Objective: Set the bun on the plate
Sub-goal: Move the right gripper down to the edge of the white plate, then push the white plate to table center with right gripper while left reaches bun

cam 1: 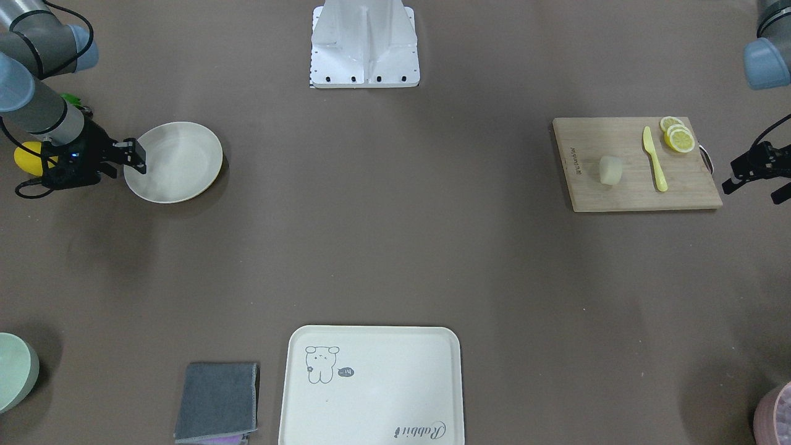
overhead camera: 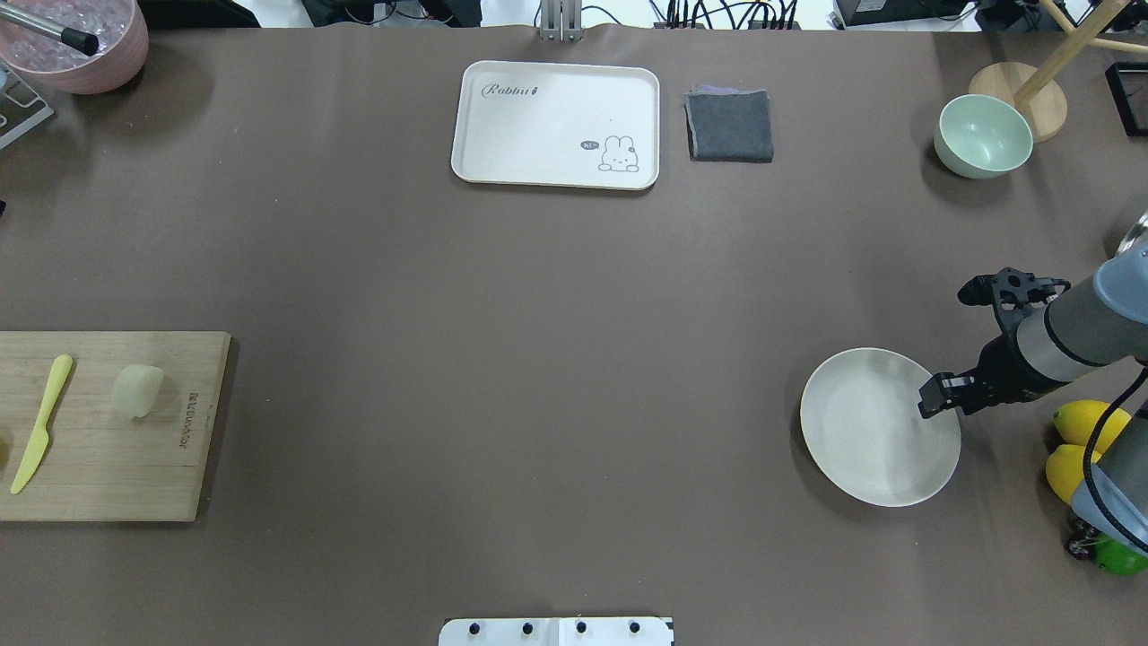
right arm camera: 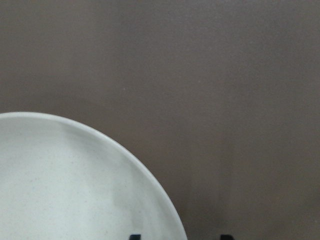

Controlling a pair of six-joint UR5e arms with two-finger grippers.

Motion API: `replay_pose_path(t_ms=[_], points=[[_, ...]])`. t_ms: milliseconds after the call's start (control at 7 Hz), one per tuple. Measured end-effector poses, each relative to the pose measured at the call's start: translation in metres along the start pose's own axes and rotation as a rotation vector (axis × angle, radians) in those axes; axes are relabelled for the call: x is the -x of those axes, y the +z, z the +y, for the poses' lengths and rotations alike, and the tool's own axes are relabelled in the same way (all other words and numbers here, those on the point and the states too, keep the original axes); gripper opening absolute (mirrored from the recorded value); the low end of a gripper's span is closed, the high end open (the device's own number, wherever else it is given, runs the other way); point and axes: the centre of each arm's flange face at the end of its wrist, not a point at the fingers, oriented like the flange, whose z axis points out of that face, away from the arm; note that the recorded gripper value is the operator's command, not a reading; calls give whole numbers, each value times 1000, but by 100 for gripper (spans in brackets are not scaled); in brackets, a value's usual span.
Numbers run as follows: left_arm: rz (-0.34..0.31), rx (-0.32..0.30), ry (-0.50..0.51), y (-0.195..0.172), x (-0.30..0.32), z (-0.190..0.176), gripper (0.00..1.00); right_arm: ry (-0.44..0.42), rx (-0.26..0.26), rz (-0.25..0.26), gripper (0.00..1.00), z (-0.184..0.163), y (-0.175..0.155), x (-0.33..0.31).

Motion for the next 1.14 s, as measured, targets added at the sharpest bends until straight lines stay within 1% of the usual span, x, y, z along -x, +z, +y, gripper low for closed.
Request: replay_pose_path(t_ms=[286,429,571,714,857,1000,1143], points=[[9,-2,26,10,-9,3,98,-3,2,-2,0,-2,2,2],[14,-1,24,15,-13,4,98,-12,1,-17,0,-4,-2,9],[19,-3,25,18,-18,5,98,-25,2,-53,0,-9,-10,24],[26,0,6,23,-27,6,97,-35,-4,-102,0,-21,-22,48],[26,4,-44,30,-49,8,97,-27,-17,-152,0,-38,-34,87],[9,12,-91,43,-77,18,97,7,-21,-195,0,-49,-40,132],[-11,19,-110,59,-97,37,97,49,-22,-229,0,-55,-39,183]])
